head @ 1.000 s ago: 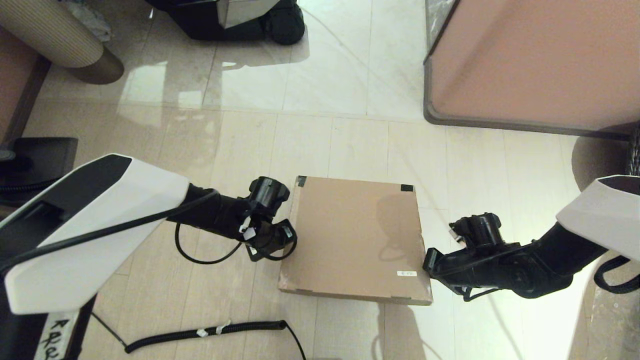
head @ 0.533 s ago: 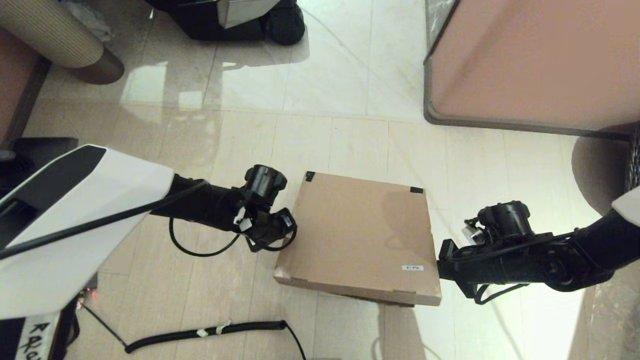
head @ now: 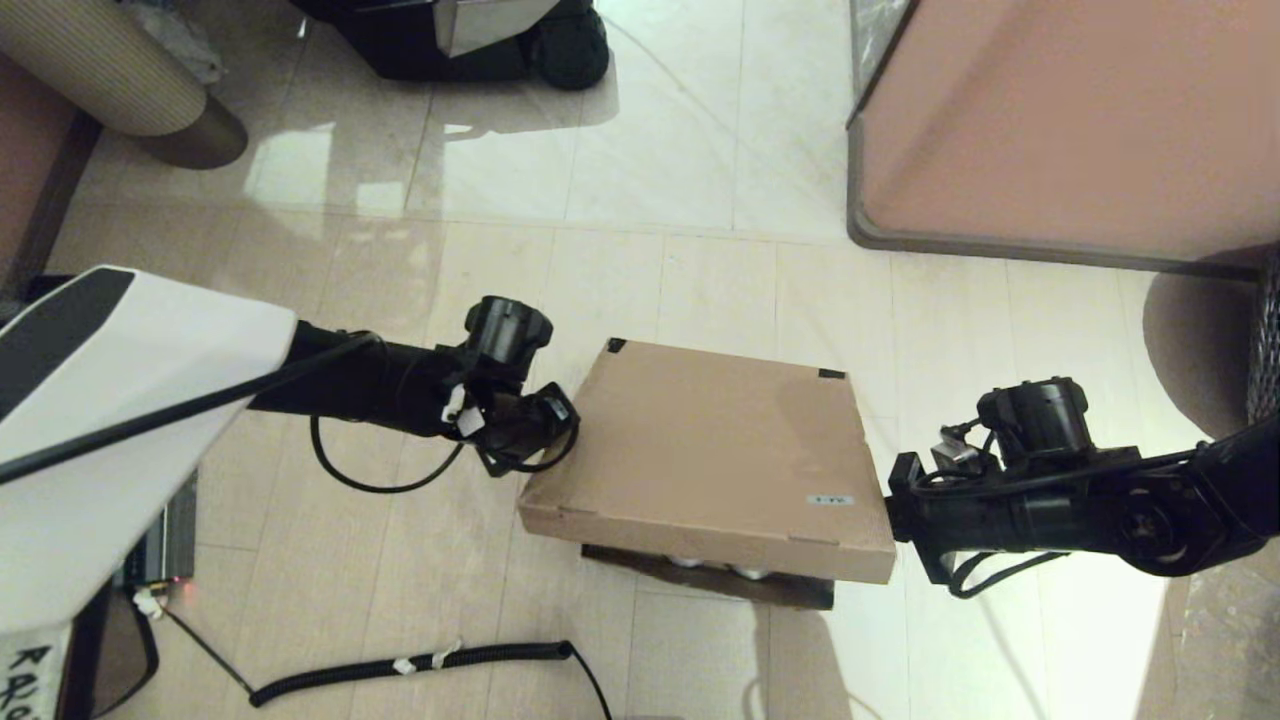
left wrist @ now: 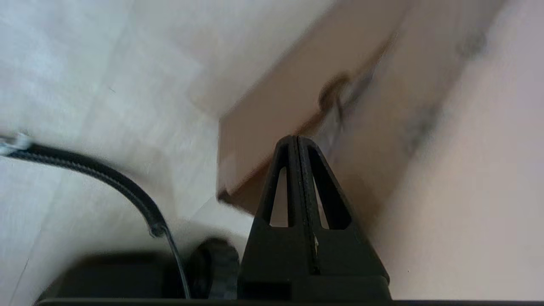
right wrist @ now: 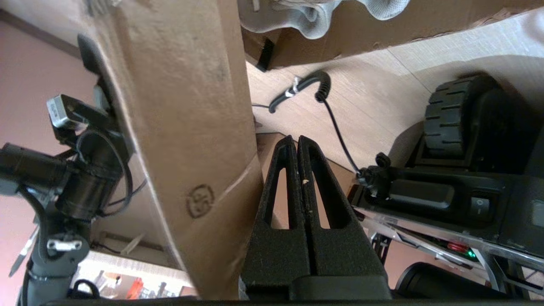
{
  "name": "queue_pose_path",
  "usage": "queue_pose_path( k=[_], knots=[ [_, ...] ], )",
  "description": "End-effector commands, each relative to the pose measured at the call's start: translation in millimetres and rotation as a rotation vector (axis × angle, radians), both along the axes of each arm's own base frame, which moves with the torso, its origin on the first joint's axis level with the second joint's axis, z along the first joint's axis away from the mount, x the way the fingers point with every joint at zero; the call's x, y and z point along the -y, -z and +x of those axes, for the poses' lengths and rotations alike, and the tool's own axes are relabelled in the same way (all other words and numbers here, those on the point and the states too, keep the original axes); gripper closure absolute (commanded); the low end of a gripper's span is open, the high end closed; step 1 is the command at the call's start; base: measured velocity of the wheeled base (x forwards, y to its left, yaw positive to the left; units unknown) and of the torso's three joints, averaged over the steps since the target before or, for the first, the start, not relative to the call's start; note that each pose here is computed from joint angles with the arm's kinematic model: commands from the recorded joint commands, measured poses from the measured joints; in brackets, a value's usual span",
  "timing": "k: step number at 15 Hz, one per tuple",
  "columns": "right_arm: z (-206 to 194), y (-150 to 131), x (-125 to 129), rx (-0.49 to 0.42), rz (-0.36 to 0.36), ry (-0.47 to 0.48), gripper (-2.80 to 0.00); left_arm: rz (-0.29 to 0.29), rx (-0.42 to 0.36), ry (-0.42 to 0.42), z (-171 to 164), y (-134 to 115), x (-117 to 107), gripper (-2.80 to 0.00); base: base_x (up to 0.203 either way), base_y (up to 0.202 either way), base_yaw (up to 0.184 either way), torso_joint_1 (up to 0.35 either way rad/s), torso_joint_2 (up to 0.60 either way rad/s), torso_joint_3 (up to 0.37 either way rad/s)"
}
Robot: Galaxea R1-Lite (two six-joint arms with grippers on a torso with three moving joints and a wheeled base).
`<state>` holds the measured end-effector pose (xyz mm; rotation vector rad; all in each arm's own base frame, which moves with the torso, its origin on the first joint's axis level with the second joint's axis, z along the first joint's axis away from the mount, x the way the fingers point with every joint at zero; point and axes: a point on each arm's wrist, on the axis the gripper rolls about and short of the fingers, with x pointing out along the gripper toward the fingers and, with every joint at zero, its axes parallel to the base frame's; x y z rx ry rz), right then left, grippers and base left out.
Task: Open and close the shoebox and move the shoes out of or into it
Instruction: Open the shoe box
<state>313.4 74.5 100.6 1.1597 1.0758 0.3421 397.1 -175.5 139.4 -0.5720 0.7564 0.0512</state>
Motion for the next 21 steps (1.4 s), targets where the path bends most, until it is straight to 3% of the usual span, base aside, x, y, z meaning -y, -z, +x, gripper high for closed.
queue_pose_path(
  k=[1, 6, 9, 11, 14, 15, 17, 20, 21],
  knots=[
    [-1, -1, 1, -0.002, 0.002, 0.004, 0.0, 0.003, 0.017, -0.048, 5, -8, -14, 0.0, 0.0, 0.0, 0.0, 0.0, 0.0, 0.0],
    [0, -2, 0, 0.001, 0.005, 0.007, 0.0, 0.0, 0.036, -0.146, 8, -31, -58, 0.0, 0.0, 0.0, 0.0, 0.0, 0.0, 0.0],
    [2, -5, 0, 0.01, 0.01, 0.01, 0.0, -0.027, -0.022, -0.237, 3, -45, -84, 0.0, 0.0, 0.0, 0.0, 0.0, 0.0, 0.0],
    [4, -10, 0, 0.01, 0.027, 0.021, 0.0, -0.158, -0.085, -0.321, -5, -57, -87, 0.0, 0.0, 0.0, 0.0, 0.0, 0.0, 0.0],
    [12, -20, -2, -0.002, 0.076, 0.061, 0.0, -0.464, -0.295, -0.434, -23, -75, -86, 0.0, 0.0, 0.0, 0.0, 0.0, 0.0, 0.0],
    [14, -23, -2, 0.008, 0.08, 0.063, 0.0, -0.512, -0.337, -0.469, -28, -80, -86, 0.0, 0.0, 0.0, 0.0, 0.0, 0.0, 0.0],
    [17, -29, -3, 0.01, 0.099, 0.076, 0.0, -0.555, -0.355, -0.492, -32, -85, -86, 0.0, 0.0, 0.0, 0.0, 0.0, 0.0, 0.0],
    [29, -50, -5, 0.006, 0.184, 0.129, 0.0, -0.563, -0.386, -0.526, -35, -88, -91, 0.0, 0.0, 0.0, 0.0, 0.0, 0.0, 0.0],
    [33, -60, -5, 0.016, 0.211, 0.141, 0.0, -0.593, -0.404, -0.545, -35, -93, -95, 0.0, 0.0, 0.0, 0.0, 0.0, 0.0, 0.0]
  ],
)
